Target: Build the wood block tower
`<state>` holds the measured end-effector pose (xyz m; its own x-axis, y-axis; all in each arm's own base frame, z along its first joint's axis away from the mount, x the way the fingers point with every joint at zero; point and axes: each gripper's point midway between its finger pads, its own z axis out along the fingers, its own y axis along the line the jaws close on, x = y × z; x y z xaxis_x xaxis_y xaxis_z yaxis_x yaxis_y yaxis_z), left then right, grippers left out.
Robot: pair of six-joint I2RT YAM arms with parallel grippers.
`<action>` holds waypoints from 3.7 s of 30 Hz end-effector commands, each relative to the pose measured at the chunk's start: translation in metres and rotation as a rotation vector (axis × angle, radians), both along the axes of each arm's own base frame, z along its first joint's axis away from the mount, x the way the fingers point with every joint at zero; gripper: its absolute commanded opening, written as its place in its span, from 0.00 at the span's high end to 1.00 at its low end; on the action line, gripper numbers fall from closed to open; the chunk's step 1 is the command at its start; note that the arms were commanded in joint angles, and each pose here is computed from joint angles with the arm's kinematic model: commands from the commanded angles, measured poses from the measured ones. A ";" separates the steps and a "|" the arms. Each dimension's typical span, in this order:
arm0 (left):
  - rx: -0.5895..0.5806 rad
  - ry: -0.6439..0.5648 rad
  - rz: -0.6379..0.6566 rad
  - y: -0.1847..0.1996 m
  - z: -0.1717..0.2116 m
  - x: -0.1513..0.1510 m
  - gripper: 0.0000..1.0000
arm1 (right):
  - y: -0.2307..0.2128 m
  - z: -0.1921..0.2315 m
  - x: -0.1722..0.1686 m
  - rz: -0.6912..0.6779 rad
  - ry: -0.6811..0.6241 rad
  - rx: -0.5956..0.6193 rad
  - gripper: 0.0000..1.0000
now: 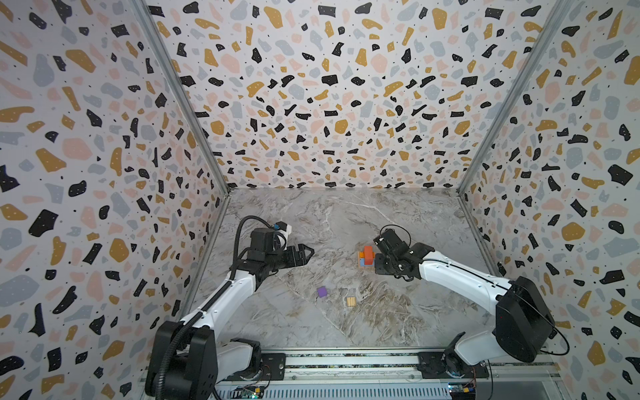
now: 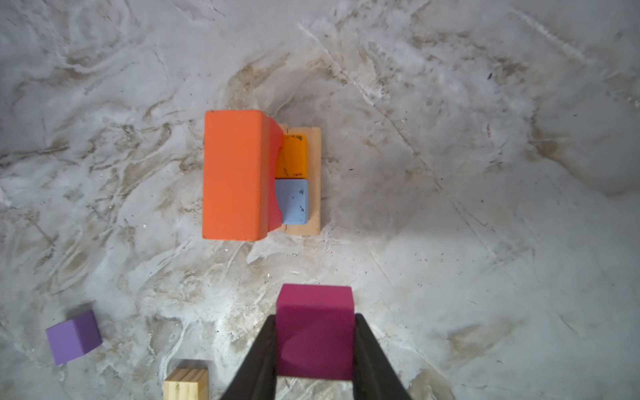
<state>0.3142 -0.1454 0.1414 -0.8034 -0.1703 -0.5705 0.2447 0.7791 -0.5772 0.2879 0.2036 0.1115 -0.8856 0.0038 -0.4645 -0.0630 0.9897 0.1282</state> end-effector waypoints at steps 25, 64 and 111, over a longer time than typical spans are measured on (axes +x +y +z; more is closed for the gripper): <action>-0.008 -0.052 -0.021 -0.005 0.012 0.004 0.06 | 0.036 0.034 0.048 0.026 -0.008 -0.004 0.76; -0.007 -0.060 -0.020 -0.004 0.014 0.004 0.06 | 0.047 0.008 0.066 0.027 0.050 -0.015 0.75; -0.005 -0.052 -0.018 -0.004 0.011 0.004 0.06 | 0.042 -0.007 0.063 0.021 0.076 -0.029 0.72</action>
